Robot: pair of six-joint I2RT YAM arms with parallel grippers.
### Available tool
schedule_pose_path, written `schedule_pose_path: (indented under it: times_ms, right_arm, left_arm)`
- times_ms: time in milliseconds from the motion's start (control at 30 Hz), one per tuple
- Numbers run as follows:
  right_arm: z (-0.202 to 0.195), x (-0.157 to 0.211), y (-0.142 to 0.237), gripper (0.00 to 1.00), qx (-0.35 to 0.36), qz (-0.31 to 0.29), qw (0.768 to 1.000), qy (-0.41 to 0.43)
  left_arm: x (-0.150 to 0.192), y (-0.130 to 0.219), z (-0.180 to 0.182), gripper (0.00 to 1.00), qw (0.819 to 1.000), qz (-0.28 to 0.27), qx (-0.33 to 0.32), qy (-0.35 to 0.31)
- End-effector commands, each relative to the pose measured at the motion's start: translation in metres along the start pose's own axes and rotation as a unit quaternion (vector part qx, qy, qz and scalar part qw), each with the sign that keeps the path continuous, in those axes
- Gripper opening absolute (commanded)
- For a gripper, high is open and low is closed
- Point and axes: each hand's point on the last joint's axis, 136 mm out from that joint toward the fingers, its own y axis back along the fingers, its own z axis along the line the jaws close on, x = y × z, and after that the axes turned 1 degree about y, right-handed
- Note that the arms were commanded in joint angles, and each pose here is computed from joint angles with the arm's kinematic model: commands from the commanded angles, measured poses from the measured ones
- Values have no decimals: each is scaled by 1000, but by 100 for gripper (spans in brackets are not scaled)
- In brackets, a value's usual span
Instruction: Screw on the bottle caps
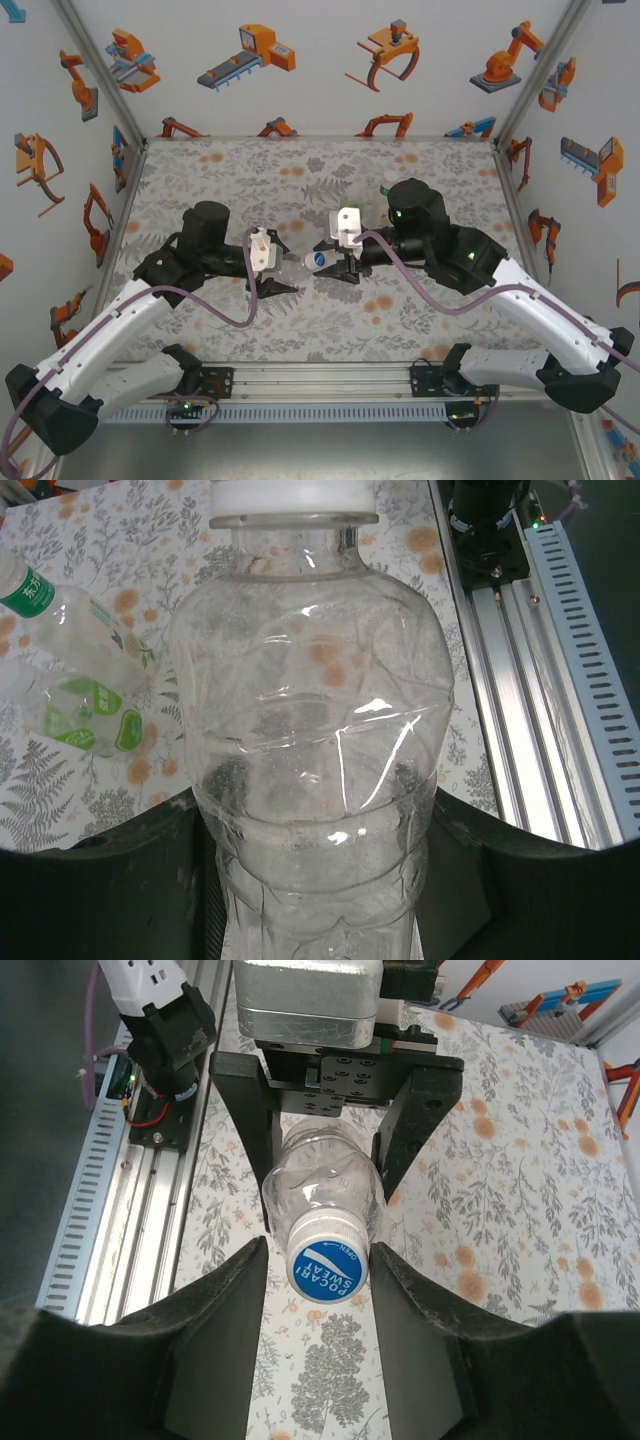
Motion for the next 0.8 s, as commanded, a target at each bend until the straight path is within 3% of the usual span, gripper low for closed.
schedule_pose_path:
  times_ms: [0, 200, 300, 467, 567, 767]
  right_arm:
    - [-1, -11, 8, 41, 8, -12, 1000, 17]
    - [-2, -9, 7, 24, 12, -7, 1000, 15]
    - [-13, -8, 6, 0, 38, -3, 999, -11]
    - [-36, 0, 1, 0, 92, 7, 992, -83]
    - [-49, 4, 0, 0, 132, -17, 981, -139]
    - [-78, 11, 7, 0, 217, -92, 921, -311]
  left_arm:
    - [-10, 3, -4, 0, 1000, -15, 9, -17]
    - [-11, 3, -5, 0, 1000, -15, 9, -17]
    - [-11, 4, -4, 0, 1000, -15, 6, -19]
    - [-2, 4, 11, 0, 999, 15, -35, -11]
    - [3, 6, 24, 0, 997, 33, -72, -8]
    - [8, 11, 36, 0, 992, 45, -114, -12]
